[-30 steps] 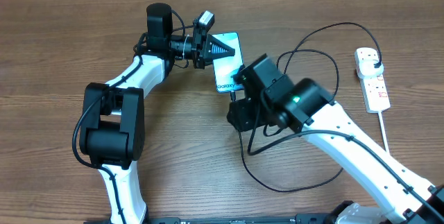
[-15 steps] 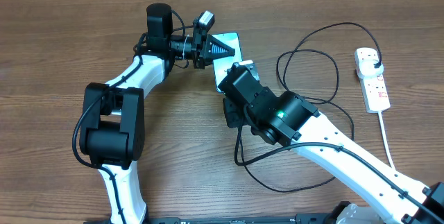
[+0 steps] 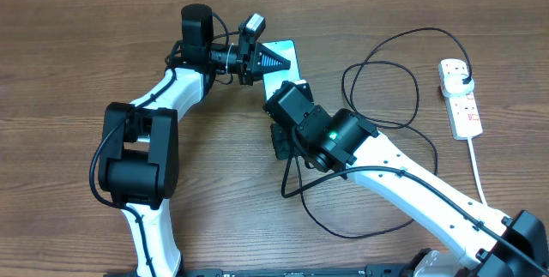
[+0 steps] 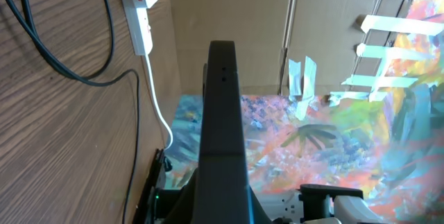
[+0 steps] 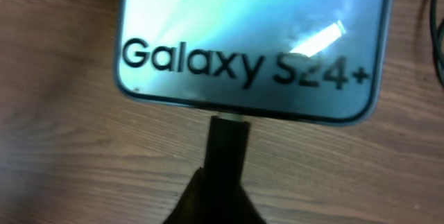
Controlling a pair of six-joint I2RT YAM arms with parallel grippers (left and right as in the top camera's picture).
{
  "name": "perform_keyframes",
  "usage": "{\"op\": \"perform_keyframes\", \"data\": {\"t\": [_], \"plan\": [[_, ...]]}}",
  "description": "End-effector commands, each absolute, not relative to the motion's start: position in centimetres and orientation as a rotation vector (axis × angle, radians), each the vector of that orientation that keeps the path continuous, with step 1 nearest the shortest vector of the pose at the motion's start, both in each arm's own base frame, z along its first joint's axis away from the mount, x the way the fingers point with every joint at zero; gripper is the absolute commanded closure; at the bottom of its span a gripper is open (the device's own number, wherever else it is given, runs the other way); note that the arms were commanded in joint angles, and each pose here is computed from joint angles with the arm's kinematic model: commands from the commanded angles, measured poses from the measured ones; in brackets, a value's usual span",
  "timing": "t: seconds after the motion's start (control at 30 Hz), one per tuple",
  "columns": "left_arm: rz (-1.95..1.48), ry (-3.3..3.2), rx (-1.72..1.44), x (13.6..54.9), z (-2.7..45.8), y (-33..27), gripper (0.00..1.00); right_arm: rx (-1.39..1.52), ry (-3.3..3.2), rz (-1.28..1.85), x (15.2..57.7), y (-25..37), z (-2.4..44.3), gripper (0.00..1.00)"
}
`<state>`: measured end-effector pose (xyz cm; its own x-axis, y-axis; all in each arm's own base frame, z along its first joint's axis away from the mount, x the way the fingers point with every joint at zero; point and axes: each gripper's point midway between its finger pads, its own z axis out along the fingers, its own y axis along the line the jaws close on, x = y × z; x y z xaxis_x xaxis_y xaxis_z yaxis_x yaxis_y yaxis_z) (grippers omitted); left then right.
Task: Plug charger to phone and switch on socket
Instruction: 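Lower the phone flat onto the table with the left gripper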
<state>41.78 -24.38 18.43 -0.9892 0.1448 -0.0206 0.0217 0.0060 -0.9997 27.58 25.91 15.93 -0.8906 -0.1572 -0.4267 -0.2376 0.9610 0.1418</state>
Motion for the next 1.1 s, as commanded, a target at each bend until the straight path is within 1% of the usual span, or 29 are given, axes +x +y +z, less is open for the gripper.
{"op": "perform_keyframes", "data": {"t": [0.0, 0.33, 0.53, 0.6, 0.7, 0.77, 0.8, 0.83, 0.93, 1.0, 1.07], "plan": [[2.174, -2.150, -0.279, 41.4, 19.7, -24.6, 0.96, -0.276, 2.648, 0.302, 28.4, 26.5, 17.0, 0.96], [2.174, -2.149, -0.284, 41.3, 19.7, -24.6, 0.96, -0.261, 2.552, 0.322, 31.0, 26.6, 18.2, 0.96], [2.183, -2.152, -0.321, 41.1, 19.9, -24.9, 0.96, -0.370, 2.496, 0.436, 31.8, 28.0, 19.2, 0.95], [2.184, -2.151, -0.323, 41.1, 20.0, -24.9, 0.96, -0.369, 2.506, 0.433, 31.7, 27.8, 19.1, 0.81], [2.184, -2.152, -0.322, 41.1, 20.0, -24.9, 0.96, -0.392, 2.547, 0.458, 30.8, 27.9, 18.7, 0.68], [2.184, -2.154, -0.320, 41.1, 20.0, -24.9, 0.96, -0.409, 2.575, 0.476, 30.1, 28.0, 18.8, 0.62], [2.187, -2.155, -0.326, 41.1, 20.0, -24.9, 0.96, -0.411, 2.587, 0.472, 29.9, 27.8, 19.0, 0.55], [2.191, -2.161, -0.332, 41.2, 20.0, -24.9, 0.96, -0.412, 2.599, 0.465, 29.6, 27.6, 19.3, 0.43], [2.212, -2.211, -0.346, 41.8, 20.1, -25.3, 0.96, -0.413, 2.623, 0.449, 28.8, 26.9, 21.2, 0.24], [2.217, -2.238, -0.341, 42.1, 20.3, -26.2, 0.96, -0.410, 2.626, 0.444, 28.3, 26.3, 23.2, 0.18], [2.238, -2.254, -0.378, 42.1, 21.0, -27.5, 0.96, -0.410, 2.608, 0.438, 27.6, 25.5, 26.0, 0.16]]}}
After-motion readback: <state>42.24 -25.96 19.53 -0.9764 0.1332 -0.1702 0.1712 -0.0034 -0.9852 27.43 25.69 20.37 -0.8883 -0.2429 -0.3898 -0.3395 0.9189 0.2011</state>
